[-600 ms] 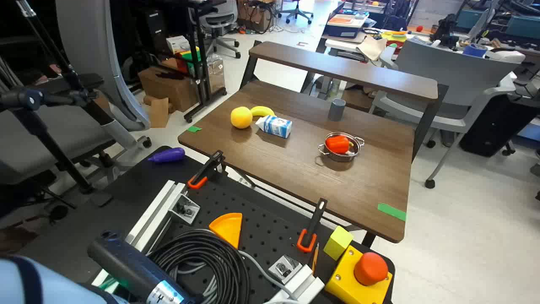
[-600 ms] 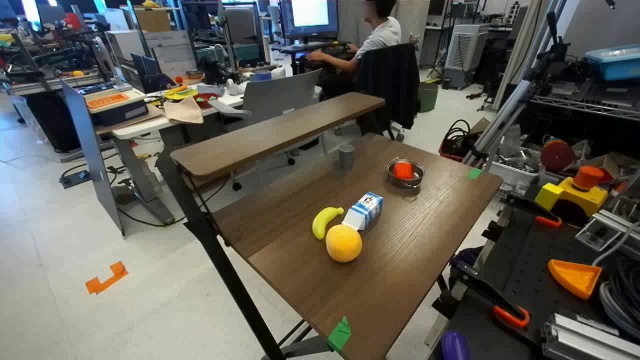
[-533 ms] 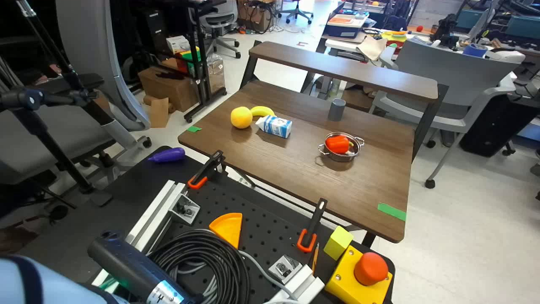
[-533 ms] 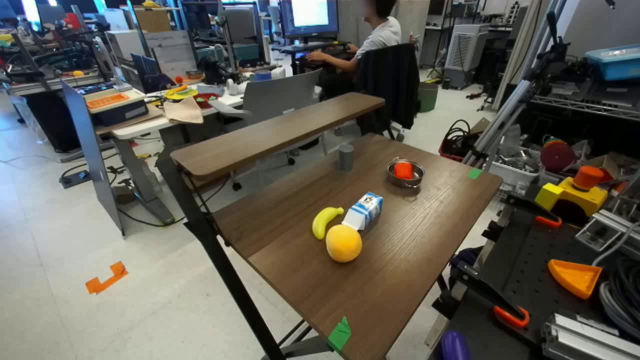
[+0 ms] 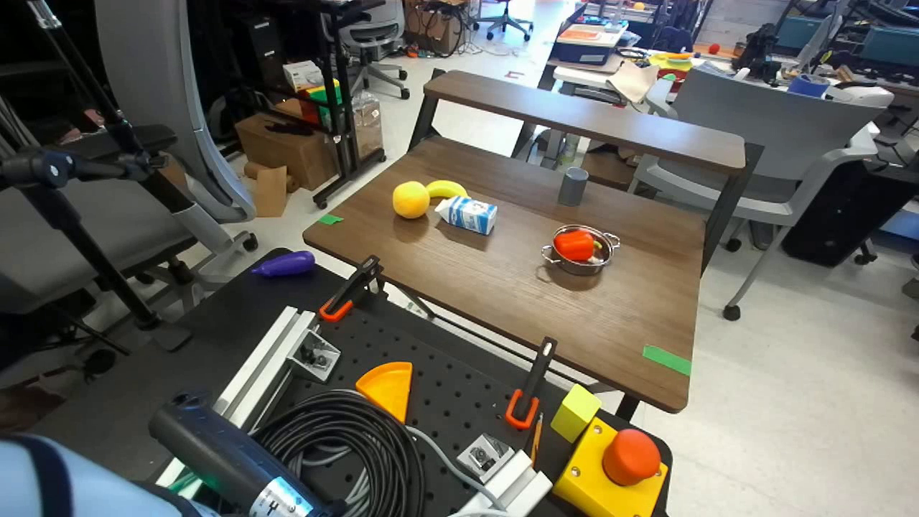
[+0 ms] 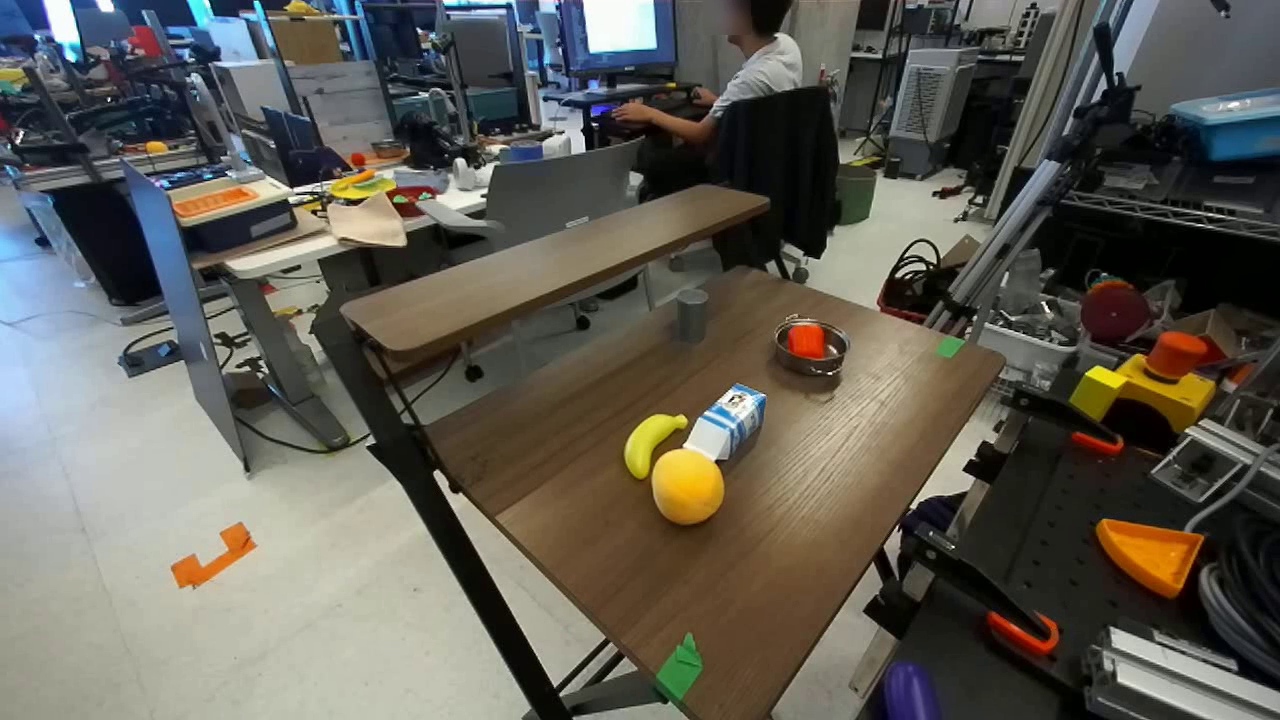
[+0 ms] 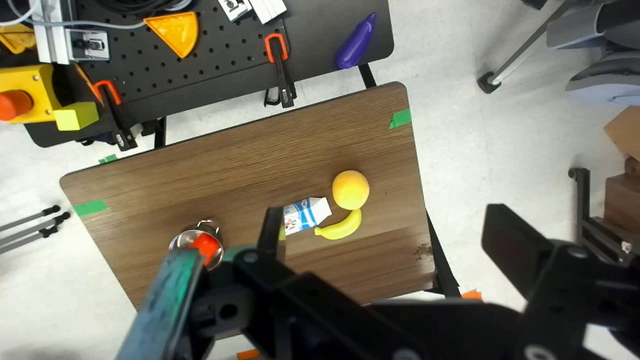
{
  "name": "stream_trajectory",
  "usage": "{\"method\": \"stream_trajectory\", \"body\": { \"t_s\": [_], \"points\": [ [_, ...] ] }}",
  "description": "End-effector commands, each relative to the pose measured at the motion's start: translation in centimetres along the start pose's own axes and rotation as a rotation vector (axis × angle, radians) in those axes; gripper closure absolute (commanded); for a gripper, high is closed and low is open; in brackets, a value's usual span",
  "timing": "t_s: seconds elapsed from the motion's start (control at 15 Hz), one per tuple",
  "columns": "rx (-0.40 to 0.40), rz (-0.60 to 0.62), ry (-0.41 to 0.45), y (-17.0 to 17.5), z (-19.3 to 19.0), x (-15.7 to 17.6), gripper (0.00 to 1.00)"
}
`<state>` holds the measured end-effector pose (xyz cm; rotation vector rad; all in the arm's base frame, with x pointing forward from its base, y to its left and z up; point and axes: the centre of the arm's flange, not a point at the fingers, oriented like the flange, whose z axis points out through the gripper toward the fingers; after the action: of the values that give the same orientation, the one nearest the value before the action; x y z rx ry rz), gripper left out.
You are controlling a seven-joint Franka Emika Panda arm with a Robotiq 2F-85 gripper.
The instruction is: Move the white box to the right
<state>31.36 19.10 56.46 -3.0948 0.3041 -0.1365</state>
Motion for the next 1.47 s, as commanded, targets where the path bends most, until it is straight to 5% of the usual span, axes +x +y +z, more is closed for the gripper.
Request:
{"method": "stream_trajectory", "body": {
  "t_s": [0.0,0.67,1.13,1.4],
  "points": [
    [0.130,0.131,-0.051,0.6,0.2,2.0,0.00],
    [0.321,0.604,-0.115,10.4,5.4,13.8,0.00],
    [0.394,0.987,-0.130,9.5,16.4,18.9,0.00],
    [0.370,1.203,-0.146,12.5,22.5,21.0,0.00]
  ]
}}
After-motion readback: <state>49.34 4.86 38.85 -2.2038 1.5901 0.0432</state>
